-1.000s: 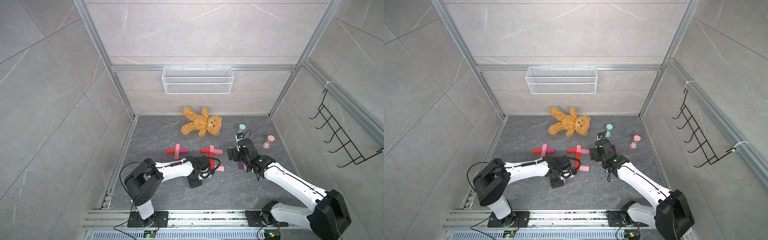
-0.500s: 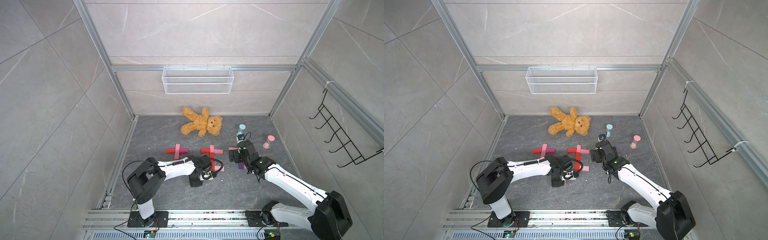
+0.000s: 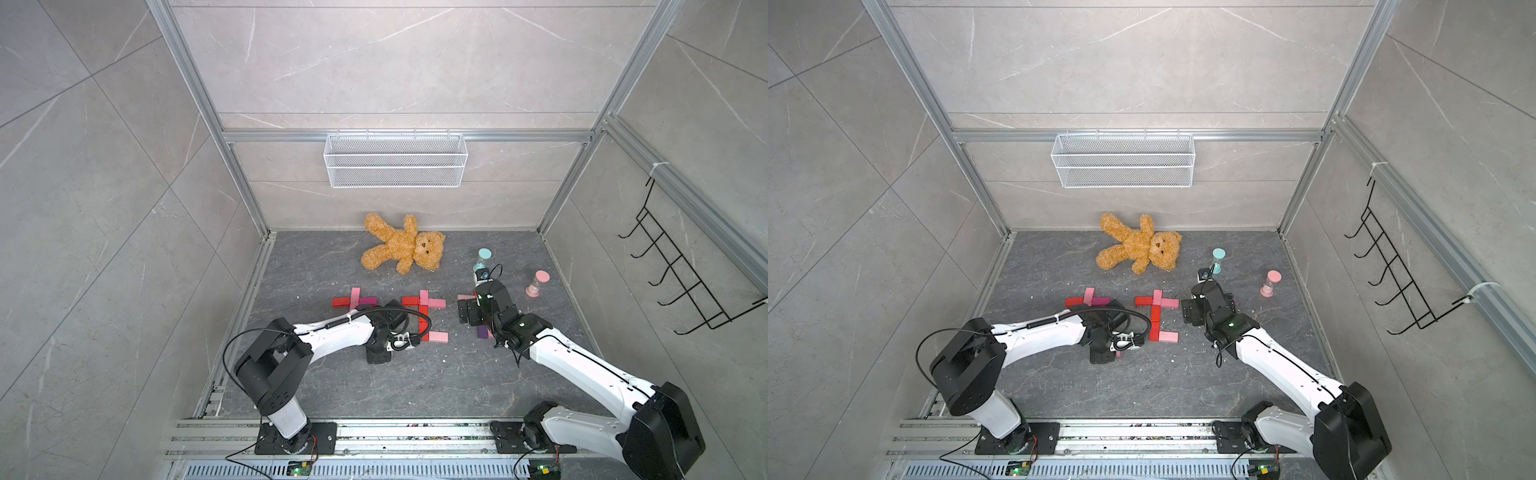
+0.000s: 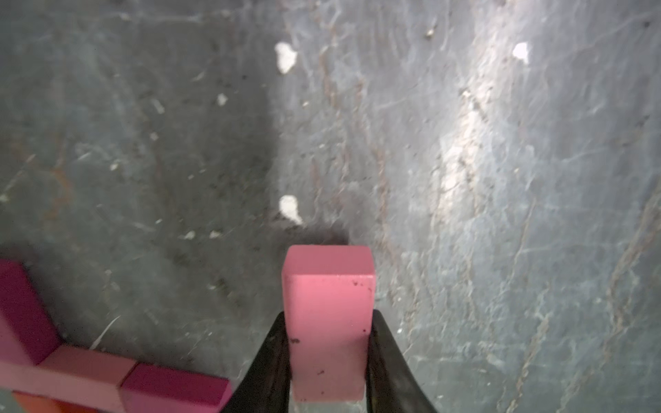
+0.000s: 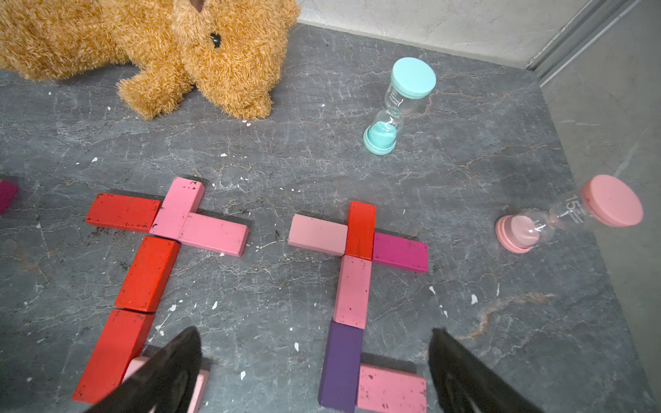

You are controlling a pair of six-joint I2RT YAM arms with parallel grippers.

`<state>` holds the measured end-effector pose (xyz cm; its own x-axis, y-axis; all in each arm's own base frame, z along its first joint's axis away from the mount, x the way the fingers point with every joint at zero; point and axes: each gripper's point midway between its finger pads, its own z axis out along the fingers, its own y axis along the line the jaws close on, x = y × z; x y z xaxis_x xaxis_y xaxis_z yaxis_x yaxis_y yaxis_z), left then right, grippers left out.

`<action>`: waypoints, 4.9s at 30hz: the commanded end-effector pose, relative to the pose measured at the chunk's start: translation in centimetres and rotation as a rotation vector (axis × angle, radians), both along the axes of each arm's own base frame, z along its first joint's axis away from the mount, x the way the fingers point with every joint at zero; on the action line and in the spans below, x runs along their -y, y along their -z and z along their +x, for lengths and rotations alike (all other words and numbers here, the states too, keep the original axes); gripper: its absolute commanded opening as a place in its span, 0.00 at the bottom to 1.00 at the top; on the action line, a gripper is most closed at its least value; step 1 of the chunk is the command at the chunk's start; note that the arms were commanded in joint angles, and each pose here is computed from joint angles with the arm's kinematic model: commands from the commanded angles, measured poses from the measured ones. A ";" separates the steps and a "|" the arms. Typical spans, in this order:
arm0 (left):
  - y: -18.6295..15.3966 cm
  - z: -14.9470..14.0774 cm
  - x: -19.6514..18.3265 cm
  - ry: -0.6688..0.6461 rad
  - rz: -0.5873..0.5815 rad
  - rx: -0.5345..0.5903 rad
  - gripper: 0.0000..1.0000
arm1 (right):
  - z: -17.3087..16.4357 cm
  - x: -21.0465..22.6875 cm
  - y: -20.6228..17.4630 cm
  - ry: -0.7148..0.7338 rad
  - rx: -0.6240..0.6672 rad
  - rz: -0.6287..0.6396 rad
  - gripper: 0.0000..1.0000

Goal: Assemble the letter t with building blocks
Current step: Pick up the building block from the center of the board, then assemble the building block at the center of the board.

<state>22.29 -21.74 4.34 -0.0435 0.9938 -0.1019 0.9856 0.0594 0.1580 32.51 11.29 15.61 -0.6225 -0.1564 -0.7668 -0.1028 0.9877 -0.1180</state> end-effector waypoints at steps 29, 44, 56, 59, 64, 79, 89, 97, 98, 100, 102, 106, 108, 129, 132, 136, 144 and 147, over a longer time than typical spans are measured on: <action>-1.2 5.1 -2.5 -0.031 -0.108 -0.176 0.13 | 0.0 -0.1 -0.8 0.002 0.017 0.027 1.00; 1.9 6.4 -4.2 0.029 0.001 -0.095 0.12 | -0.1 0.1 -0.7 0.005 0.015 0.024 1.00; 3.2 6.5 -4.2 0.122 0.024 -0.103 0.13 | -0.2 0.3 -0.7 0.013 0.014 0.017 1.00; 3.4 6.0 -4.3 0.136 0.026 -0.124 0.13 | -0.1 0.2 -0.7 0.014 0.014 0.016 1.00; 3.3 5.5 -4.3 0.148 0.028 -0.163 0.13 | -0.1 0.2 -0.6 0.014 0.011 0.014 1.00; 2.3 5.1 -4.1 0.134 0.022 -0.201 0.13 | -0.1 0.2 -0.6 0.013 0.008 0.011 1.00; 2.6 6.1 -4.3 0.116 0.050 -0.174 0.17 | -0.1 0.3 -0.6 0.015 0.009 0.012 1.00; 3.0 6.7 -4.4 0.101 0.065 -0.157 0.20 | -0.1 0.2 -0.5 0.014 0.009 0.012 1.00; 3.0 6.8 -4.4 0.100 0.064 -0.156 0.21 | -0.1 0.3 -0.5 0.014 0.008 0.010 1.00; 3.0 6.7 -4.5 0.100 0.067 -0.155 0.21 | -0.1 0.2 -0.5 0.013 0.009 0.012 1.00; 3.1 6.7 -4.5 0.100 0.069 -0.153 0.21 | -0.1 0.2 -0.5 0.011 0.007 0.012 1.00; 3.1 6.7 -4.6 0.100 0.075 -0.156 0.21 | -0.1 0.2 -0.5 0.012 0.007 0.012 1.00; 3.2 6.7 -4.7 0.100 0.077 -0.156 0.21 | -0.1 0.2 -0.5 0.013 0.007 0.012 1.00; 3.0 7.3 -5.2 0.080 0.104 -0.130 0.22 | -0.1 0.2 -0.4 0.012 0.001 0.009 1.00; 3.0 7.3 -5.3 0.079 0.110 -0.129 0.23 | -0.1 0.2 -0.3 0.011 -0.001 0.008 1.00; 3.1 7.4 -5.4 0.077 0.118 -0.126 0.24 | -0.1 0.2 -0.3 0.011 -0.002 0.007 1.00; 3.1 7.4 -5.5 0.073 0.119 -0.126 0.26 | -0.1 0.3 -0.2 0.014 -0.002 0.005 1.00; 3.2 7.2 -5.5 0.077 0.123 -0.135 0.26 | -0.1 0.3 -0.2 0.014 -0.003 0.004 1.00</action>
<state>28.99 -17.06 1.72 0.0451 0.9987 -0.0228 0.9987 -0.0446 0.0242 32.43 11.30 15.90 -0.6167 -0.1527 -0.7723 -0.1045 0.9882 -0.1120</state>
